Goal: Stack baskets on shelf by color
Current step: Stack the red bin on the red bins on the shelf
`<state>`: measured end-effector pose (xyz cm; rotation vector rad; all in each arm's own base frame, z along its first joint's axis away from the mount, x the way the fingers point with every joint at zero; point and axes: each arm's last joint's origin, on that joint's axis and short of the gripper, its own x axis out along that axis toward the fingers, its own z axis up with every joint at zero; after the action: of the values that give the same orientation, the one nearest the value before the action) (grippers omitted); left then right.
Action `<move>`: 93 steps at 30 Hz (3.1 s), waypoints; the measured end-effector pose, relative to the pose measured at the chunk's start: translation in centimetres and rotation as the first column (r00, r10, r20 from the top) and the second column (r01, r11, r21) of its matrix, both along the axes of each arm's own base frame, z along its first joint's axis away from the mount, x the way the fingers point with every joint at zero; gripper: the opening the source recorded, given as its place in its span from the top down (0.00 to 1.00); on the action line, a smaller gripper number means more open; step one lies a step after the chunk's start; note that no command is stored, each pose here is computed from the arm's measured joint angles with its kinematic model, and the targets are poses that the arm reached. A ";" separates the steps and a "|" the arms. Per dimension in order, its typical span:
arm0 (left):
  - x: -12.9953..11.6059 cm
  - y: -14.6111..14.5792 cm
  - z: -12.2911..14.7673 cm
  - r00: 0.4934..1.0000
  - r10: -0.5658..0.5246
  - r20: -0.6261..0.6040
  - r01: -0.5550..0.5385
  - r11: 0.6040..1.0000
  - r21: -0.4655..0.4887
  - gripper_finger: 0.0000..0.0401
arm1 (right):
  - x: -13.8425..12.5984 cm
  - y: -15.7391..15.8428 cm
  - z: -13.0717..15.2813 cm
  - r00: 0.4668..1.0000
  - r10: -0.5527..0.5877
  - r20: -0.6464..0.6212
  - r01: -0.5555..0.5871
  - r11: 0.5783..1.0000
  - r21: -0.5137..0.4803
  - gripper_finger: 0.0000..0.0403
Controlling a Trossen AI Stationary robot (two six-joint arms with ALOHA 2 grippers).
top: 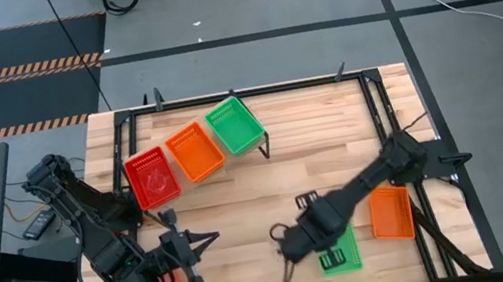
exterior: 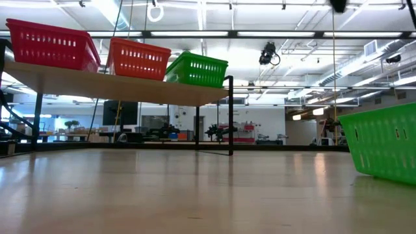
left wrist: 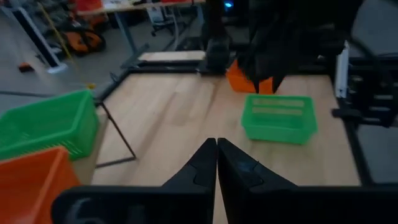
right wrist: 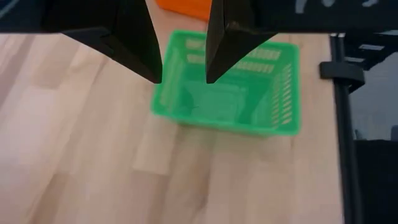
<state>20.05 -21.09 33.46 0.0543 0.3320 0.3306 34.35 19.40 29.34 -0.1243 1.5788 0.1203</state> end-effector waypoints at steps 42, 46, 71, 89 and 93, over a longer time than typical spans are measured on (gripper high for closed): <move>-2.7 -9.5 -9.5 0.582 -0.458 -0.672 -0.444 0.514 -0.734 0.89 | -6.9 6.4 -11.1 0.979 0.133 0.155 -0.050 0.892 -0.449 0.68; -2.9 -10.5 -11.6 0.520 -0.449 -0.726 -0.486 0.544 -0.684 0.87 | -6.9 6.1 -12.6 0.977 0.128 0.169 -0.041 0.896 -0.442 0.68; -5.0 -9.6 -12.8 0.477 -0.270 -0.837 -0.429 0.760 -0.489 0.68 | -6.7 6.4 -12.1 0.976 0.105 0.192 -0.016 0.909 -0.416 0.67; -5.8 -7.6 -18.0 0.435 -0.222 -0.873 -0.533 0.717 -0.448 0.76 | -6.7 6.4 -12.1 0.977 0.090 0.194 -0.002 0.913 -0.409 0.68; -4.8 -7.5 -16.7 0.430 -0.205 -0.879 -0.525 0.736 -0.428 0.96 | -6.7 6.4 -12.1 0.977 0.098 0.191 -0.011 0.912 -0.411 0.68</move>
<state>15.24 -28.60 16.72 -0.5653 1.5768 0.3533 27.64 25.82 17.21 -0.4952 1.3720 -0.1781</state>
